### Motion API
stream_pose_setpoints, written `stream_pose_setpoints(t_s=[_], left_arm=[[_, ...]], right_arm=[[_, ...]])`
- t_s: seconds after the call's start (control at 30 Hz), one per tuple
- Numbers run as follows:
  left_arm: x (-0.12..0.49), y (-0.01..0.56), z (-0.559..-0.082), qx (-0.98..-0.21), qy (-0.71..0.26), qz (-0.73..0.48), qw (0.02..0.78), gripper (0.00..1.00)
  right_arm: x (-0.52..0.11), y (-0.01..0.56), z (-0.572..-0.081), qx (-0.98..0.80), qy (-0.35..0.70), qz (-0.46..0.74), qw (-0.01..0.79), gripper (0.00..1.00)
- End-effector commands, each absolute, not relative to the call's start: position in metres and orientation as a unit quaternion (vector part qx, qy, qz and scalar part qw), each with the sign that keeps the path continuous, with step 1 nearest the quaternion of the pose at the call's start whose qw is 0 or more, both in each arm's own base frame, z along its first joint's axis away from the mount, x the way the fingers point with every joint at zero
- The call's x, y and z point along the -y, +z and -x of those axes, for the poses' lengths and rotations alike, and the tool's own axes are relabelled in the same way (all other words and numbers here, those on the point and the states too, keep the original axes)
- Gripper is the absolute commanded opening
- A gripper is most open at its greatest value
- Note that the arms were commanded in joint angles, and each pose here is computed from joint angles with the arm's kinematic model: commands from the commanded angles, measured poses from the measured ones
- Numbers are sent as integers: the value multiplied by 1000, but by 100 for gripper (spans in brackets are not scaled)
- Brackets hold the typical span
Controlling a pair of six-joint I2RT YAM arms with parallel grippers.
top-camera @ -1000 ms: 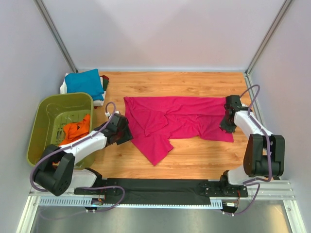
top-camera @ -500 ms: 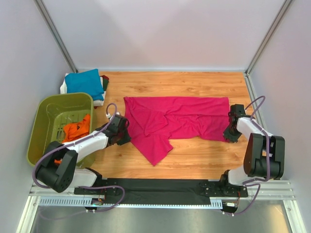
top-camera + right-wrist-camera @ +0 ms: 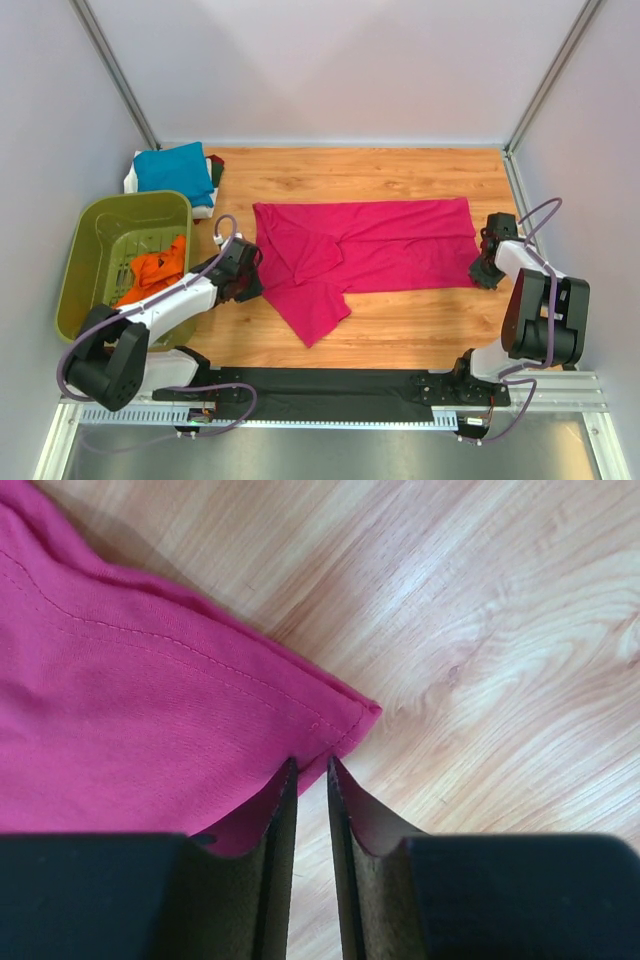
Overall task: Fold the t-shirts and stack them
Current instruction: Fold the tshirt
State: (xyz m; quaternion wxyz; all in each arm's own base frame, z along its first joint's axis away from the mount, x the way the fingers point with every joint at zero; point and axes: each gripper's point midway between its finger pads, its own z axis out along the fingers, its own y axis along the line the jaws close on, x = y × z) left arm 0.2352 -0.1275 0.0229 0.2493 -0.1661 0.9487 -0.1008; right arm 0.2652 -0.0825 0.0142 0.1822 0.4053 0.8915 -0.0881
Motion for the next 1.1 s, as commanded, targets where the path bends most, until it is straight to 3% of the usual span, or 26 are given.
stream_pose_setpoints(t_s=[0.0,0.1,0.17,0.2,0.23,0.3,0.33,0.37,0.53,0.77,1.07], left_arm=[[116,31,-233,-951,-79,144,261,0],[123,39,-236,-951,-95,129,265,0],[131,48,-235,-951,-116,119,261,9],[134,55,-237,-949,-125,115,264,18],[138,60,-234,-949,-135,114,262,39],[139,74,-231,-944,-149,119,269,56],[142,79,-228,-941,-161,132,266,62],[145,84,-221,-938,-175,131,268,64],[171,84,-185,-928,-223,155,254,64],[190,69,-160,-898,-276,222,262,61],[209,50,-144,-916,-235,216,244,59]], right_arm=[[86,6,-261,-893,-93,-404,175,19],[82,14,-261,-895,-82,-400,183,20],[79,32,-266,-893,-65,-396,205,24],[78,47,-269,-888,-55,-395,228,31],[75,54,-268,-887,-48,-395,234,36],[71,69,-271,-882,-30,-395,256,50],[71,82,-269,-874,-29,-401,272,62],[74,93,-266,-867,-36,-406,287,74],[90,100,-257,-834,-54,-449,316,91],[112,69,-251,-812,-39,-500,298,93],[106,50,-262,-810,2,-495,315,73]])
